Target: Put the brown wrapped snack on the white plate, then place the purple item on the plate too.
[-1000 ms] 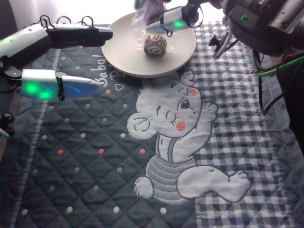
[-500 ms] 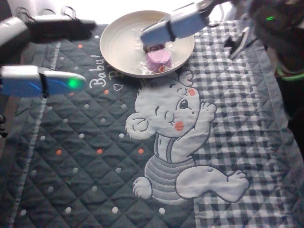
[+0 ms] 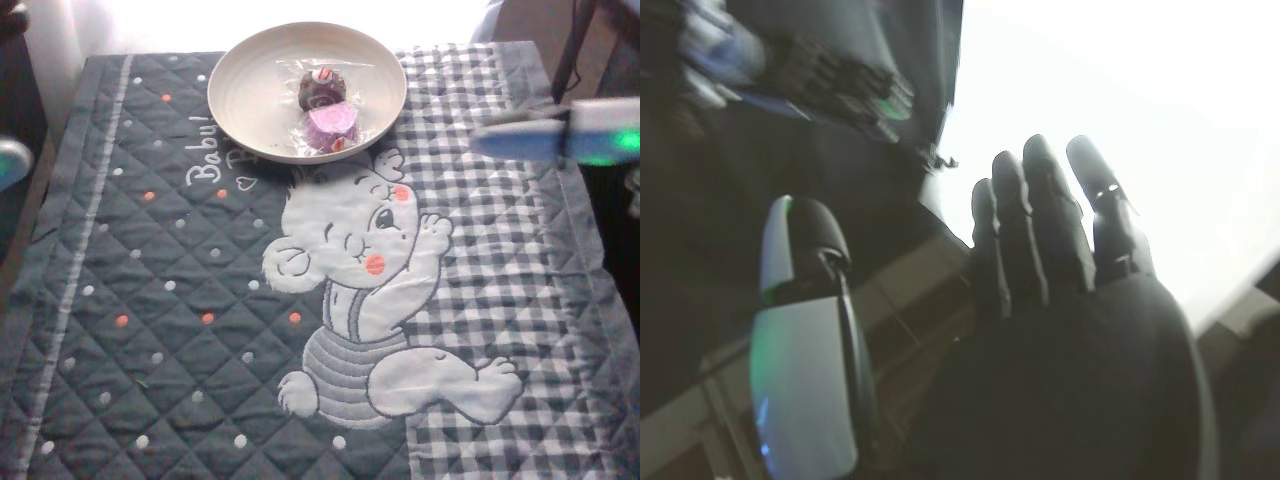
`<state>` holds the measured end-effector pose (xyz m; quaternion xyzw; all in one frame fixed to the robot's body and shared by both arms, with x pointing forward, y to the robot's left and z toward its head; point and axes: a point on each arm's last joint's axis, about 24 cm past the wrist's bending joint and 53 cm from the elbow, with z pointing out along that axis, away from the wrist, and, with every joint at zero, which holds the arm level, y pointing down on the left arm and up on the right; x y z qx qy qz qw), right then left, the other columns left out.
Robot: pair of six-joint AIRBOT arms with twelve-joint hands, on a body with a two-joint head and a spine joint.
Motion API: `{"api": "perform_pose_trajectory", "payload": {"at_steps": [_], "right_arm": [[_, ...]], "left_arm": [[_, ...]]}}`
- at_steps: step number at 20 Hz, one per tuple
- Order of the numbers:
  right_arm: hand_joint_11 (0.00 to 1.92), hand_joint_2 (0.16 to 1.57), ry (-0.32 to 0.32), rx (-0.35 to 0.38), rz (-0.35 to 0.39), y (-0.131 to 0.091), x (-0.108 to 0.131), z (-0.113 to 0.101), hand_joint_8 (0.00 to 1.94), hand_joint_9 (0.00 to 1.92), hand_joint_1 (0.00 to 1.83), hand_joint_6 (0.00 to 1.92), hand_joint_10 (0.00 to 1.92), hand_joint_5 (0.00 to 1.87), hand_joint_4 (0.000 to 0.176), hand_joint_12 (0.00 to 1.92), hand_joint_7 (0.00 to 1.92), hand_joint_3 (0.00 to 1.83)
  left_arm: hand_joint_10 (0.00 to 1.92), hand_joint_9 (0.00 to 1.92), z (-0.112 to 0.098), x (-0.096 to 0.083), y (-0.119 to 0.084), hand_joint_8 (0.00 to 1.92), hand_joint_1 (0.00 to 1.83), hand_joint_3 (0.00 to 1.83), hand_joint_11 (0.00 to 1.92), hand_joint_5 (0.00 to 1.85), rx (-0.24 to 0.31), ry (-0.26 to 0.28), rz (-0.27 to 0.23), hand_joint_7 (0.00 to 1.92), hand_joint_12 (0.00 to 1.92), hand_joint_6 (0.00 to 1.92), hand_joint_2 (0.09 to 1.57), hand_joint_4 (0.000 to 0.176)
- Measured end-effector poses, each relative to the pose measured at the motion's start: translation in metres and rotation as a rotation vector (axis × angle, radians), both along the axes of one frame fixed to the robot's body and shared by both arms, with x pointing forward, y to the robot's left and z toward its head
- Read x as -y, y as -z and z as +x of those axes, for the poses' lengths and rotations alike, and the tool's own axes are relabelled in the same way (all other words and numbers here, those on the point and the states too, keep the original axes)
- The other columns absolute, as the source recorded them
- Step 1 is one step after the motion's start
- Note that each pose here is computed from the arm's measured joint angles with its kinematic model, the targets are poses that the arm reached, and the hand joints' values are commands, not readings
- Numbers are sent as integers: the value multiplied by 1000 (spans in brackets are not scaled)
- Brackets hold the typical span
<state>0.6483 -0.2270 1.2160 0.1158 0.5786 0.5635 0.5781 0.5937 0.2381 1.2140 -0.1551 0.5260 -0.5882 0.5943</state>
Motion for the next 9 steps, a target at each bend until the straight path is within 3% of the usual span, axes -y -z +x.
{"api": "perform_pose_trajectory", "payload": {"at_steps": [2, 3, 4, 6, 7, 8, 9], "right_arm": [[22, 719, 82, 21, 78, -3, 31, -15, 12, 84, 714, 10, 19, 43, 176, 10, 144, 0], [19, 753, 109, 34, 108, -1, 42, -26, 2, 67, 706, 9, 10, 45, 176, 9, 118, 4], [3, 797, 126, 29, 115, 5, 50, -37, 0, 41, 710, 2, 1, 32, 168, 1, 89, 22], [0, 823, 163, -24, 122, 23, 57, -48, 4, 58, 682, 1, 4, 39, 176, 0, 133, 9], [5, 849, 172, -21, 132, 23, 59, -48, 8, 86, 655, 0, 15, 36, 175, 2, 145, 17], [0, 917, 174, -11, 139, 22, 60, -48, 2, 56, 571, 0, 3, 6, 160, 0, 138, 14], [13, 920, 175, -8, 151, 22, 60, -48, 9, 90, 560, 0, 16, 0, 160, 6, 157, 6]], "left_arm": [[26, 541, -4, -1, 5, 5, 710, 0, 0, 385, -19, -3, -11, 516, 1273, 2, 969, 32], [26, 544, -5, -2, 5, 0, 621, 4, 1, 320, -20, -1, -23, 490, 1395, 0, 996, 3], [6, 494, -6, -4, 7, 0, 514, 20, 0, 241, -27, -5, -45, 419, 1381, 0, 1056, 0], [1, 412, -3, -9, 20, 0, 364, 14, 0, 200, -80, -26, -90, 356, 1198, 0, 1100, 19], [2, 355, -4, -11, 26, 3, 200, 25, 0, 175, -109, -19, -120, 276, 1022, 0, 1178, 36], [7, 363, -5, -11, 30, 0, 171, 9, 0, 150, -124, -7, -136, 251, 948, 1, 1165, 17], [5, 361, -6, -9, 40, 0, 163, 12, 0, 125, -156, 8, -156, 239, 934, 0, 1180, 0]]}}
